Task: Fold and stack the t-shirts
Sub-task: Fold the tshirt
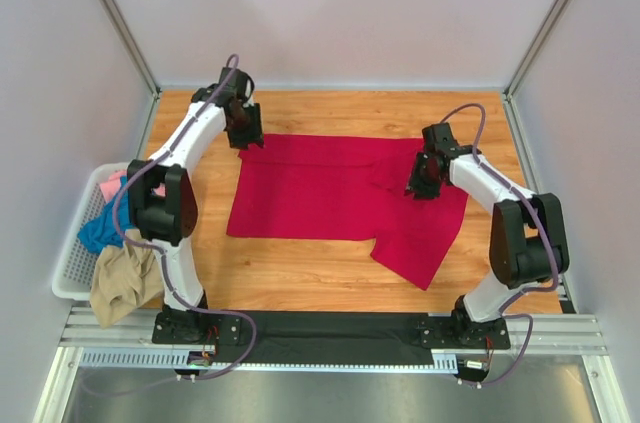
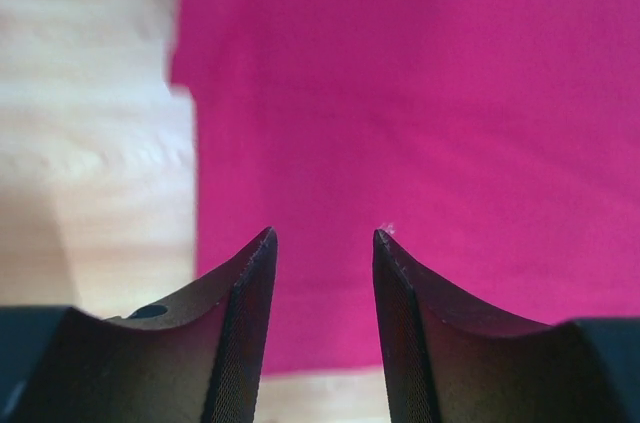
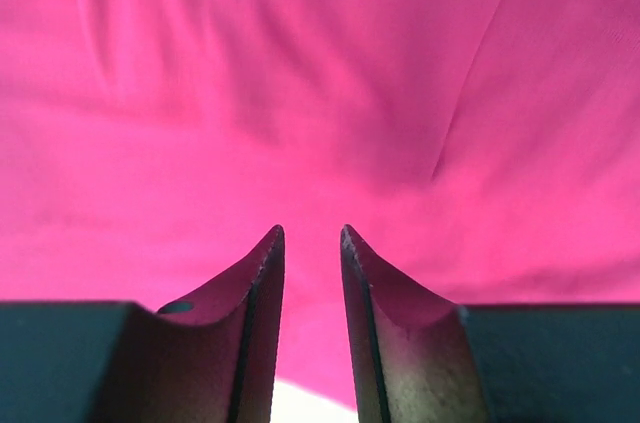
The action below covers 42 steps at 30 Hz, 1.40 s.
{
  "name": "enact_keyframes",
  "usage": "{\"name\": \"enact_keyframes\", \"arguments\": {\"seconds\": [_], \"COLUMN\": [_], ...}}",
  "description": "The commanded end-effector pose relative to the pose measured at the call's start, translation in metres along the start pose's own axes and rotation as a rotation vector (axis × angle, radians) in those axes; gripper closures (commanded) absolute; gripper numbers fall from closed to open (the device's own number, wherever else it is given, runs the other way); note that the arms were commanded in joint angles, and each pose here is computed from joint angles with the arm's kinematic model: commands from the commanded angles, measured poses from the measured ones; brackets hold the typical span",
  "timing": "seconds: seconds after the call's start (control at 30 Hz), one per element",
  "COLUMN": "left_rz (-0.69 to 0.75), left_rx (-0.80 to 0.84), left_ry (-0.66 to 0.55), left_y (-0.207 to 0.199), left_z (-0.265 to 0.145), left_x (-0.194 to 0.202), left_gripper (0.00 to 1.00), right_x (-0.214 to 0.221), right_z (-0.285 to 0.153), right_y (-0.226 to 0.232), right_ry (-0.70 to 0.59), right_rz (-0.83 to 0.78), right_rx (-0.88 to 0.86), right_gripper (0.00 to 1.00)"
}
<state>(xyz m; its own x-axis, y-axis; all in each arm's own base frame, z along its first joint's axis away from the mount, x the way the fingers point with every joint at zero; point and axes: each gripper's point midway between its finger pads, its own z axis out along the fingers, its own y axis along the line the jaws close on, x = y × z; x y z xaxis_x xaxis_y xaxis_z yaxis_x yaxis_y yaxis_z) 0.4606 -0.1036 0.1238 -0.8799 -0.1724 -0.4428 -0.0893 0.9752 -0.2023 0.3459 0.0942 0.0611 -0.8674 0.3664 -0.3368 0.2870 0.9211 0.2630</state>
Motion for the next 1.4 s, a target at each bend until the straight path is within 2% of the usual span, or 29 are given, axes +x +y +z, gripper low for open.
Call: {"name": "enact_keyframes", "arguments": {"seconds": [0.0,0.07,0.1,0.13,0.17,0.3,0.37,0.47,0.63,0.67,0.7,0.77,0.87,0.9,0.97,1.0,1.03,1.1,1.17,1.37], "left_rz": [0.019,-0.022,-0.023,-0.001,0.009,0.034,0.001,-0.06,-0.301,-0.398,-0.429,-0.572,-0.734,-0.738,-0.761,-0.781,-0.797,-0.806,-0.832,-0.985], "left_rx": [-0.044,-0.116,-0.227,-0.254,-0.275,-0.361,-0.357,-0.276,-0.193,-0.149,-0.082,0.006,-0.06,-0.119,-0.166,-0.22,-0.236,-0.28,-0.307,-0.398], "left_ry": [-0.084,-0.121,-0.165,-0.186,-0.21,-0.39,-0.467,-0.486,-0.397,-0.393,-0.361,-0.359,-0.26,-0.18,-0.098,-0.007,0.02,0.065,0.058,0.086], "left_y": [-0.008,-0.005,0.01,0.006,0.005,0.004,0.003,-0.003,-0.009,-0.014,-0.023,-0.031,-0.023,-0.019,-0.016,-0.012,-0.007,0.004,0.018,0.055], "left_z": [-0.045,-0.068,-0.078,-0.097,-0.107,-0.169,-0.197,-0.205,-0.197,-0.192,-0.17,-0.163,-0.131,-0.117,-0.105,-0.095,-0.09,-0.077,-0.069,-0.051], "left_x": [0.019,0.03,0.028,0.032,0.031,0.021,0.024,0.03,0.064,0.07,0.081,0.089,0.115,0.13,0.142,0.16,0.162,0.176,0.18,0.212], "left_gripper": [0.49,0.47,0.47,0.47,0.48,0.47,0.45,0.43,0.53,0.53,0.53,0.54,0.57,0.58,0.58,0.57,0.58,0.57,0.57,0.58], "right_x": [0.03,0.056,0.066,0.078,0.079,0.104,0.109,0.119,0.123,0.128,0.127,0.128,0.132,0.132,0.134,0.13,0.13,0.128,0.127,0.121], "right_z": [-0.022,-0.022,-0.022,-0.021,-0.026,-0.034,-0.043,-0.047,-0.053,-0.052,-0.053,-0.055,-0.058,-0.059,-0.059,-0.059,-0.06,-0.062,-0.065,-0.067], "right_y": [0.023,0.022,0.027,0.031,0.039,0.03,0.036,0.043,0.043,0.039,0.039,0.043,0.051,0.053,0.048,0.046,0.042,0.043,0.047,0.053], "right_ry": [0.018,0.056,0.084,0.106,0.072,0.065,0.061,0.082,0.068,0.069,0.059,0.04,0.061,0.066,0.074,0.053,0.053,0.044,0.042,0.033], "right_rz": [-0.021,-0.071,-0.073,-0.087,-0.099,-0.133,-0.15,-0.149,-0.125,-0.108,-0.091,-0.066,-0.031,-0.036,-0.055,-0.072,-0.073,-0.079,-0.08,-0.1], "right_rx": [-0.047,-0.018,-0.052,-0.087,-0.142,-0.148,-0.201,-0.277,-0.303,-0.299,-0.305,-0.345,-0.393,-0.402,-0.382,-0.361,-0.345,-0.345,-0.363,-0.387], "right_gripper": [0.69,0.69,0.69,0.69,0.68,0.68,0.67,0.66,0.66,0.66,0.66,0.65,0.66,0.65,0.66,0.65,0.65,0.65,0.65,0.65]}}
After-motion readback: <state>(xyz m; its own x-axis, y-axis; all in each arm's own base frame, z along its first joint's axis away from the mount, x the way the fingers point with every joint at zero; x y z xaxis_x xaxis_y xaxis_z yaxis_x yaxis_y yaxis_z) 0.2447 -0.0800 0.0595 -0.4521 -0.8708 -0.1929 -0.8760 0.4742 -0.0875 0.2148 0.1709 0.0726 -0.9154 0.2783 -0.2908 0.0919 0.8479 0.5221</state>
